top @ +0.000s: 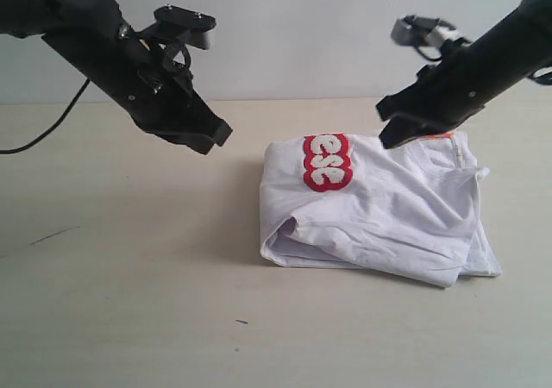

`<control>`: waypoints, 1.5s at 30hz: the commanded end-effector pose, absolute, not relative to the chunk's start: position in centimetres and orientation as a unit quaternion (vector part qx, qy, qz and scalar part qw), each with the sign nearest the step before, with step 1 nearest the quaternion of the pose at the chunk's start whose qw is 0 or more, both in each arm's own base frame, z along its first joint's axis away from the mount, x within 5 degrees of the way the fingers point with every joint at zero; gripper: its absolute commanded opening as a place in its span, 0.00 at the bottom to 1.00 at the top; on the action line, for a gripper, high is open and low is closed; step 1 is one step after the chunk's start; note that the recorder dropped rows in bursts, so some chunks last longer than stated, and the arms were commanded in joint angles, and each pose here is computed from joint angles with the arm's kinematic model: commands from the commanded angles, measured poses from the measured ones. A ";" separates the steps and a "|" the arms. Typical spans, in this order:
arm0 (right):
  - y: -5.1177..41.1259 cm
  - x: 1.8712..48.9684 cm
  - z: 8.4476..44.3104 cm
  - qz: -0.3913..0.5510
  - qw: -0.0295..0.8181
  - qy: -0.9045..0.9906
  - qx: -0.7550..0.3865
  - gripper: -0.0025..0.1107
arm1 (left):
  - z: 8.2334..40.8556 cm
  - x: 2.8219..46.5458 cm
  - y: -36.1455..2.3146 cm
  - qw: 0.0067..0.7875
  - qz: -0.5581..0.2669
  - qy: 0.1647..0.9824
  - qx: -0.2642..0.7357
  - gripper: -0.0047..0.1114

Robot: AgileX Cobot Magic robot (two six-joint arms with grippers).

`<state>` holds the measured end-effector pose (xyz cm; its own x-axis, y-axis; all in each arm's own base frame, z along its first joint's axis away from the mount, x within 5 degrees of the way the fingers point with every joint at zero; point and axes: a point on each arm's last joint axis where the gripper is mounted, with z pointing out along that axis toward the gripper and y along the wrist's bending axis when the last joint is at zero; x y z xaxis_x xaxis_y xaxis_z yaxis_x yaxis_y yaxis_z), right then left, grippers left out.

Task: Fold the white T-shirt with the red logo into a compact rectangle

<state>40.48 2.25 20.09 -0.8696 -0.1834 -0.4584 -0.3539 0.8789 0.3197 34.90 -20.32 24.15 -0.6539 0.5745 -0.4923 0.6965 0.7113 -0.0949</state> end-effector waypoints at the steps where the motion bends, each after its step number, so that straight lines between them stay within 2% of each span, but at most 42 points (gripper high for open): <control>1: 3.5 41.4 16.5 0.166 0.193 0.953 -0.164 0.02 | 23.5 33.7 -21.9 0.237 -0.223 0.855 0.404 0.04; 5: 3.0 42.4 14.2 0.130 0.199 0.963 -0.128 0.02 | 22.7 33.3 -24.2 0.302 -0.267 0.810 0.426 0.04; 8: 2.5 42.6 13.0 0.102 0.195 0.968 -0.117 0.02 | 21.2 32.8 -26.5 0.305 -0.289 0.788 0.450 0.04; 12: 2.3 42.6 12.7 0.094 0.191 0.970 -0.114 0.02 | 18.0 33.1 -28.6 0.310 -0.255 0.795 0.454 0.04; 17: 2.4 42.5 12.7 0.096 0.185 0.971 -0.117 0.02 | 14.2 33.0 -28.7 0.242 -0.242 0.817 0.464 0.04; 24: 2.4 42.5 12.7 0.097 0.182 0.971 -0.117 0.02 | 12.4 31.6 -27.0 0.119 -0.196 0.827 0.514 0.04; 29: 2.3 42.3 13.3 0.090 0.179 0.971 -0.129 0.02 | 13.1 31.7 -26.8 0.123 -0.187 0.830 0.511 0.04; 36: 0.5 42.8 17.5 0.029 0.261 0.960 -0.093 0.02 | 17.4 31.6 -26.7 0.181 -0.187 0.815 0.518 0.04; 39: -1.1 42.8 17.1 -0.012 0.252 0.966 -0.057 0.02 | 18.6 31.5 -26.6 0.201 -0.188 0.811 0.516 0.04; 45: -2.4 43.2 13.0 -0.037 0.213 0.976 -0.034 0.02 | 19.3 31.4 -26.6 0.210 -0.194 0.811 0.511 0.04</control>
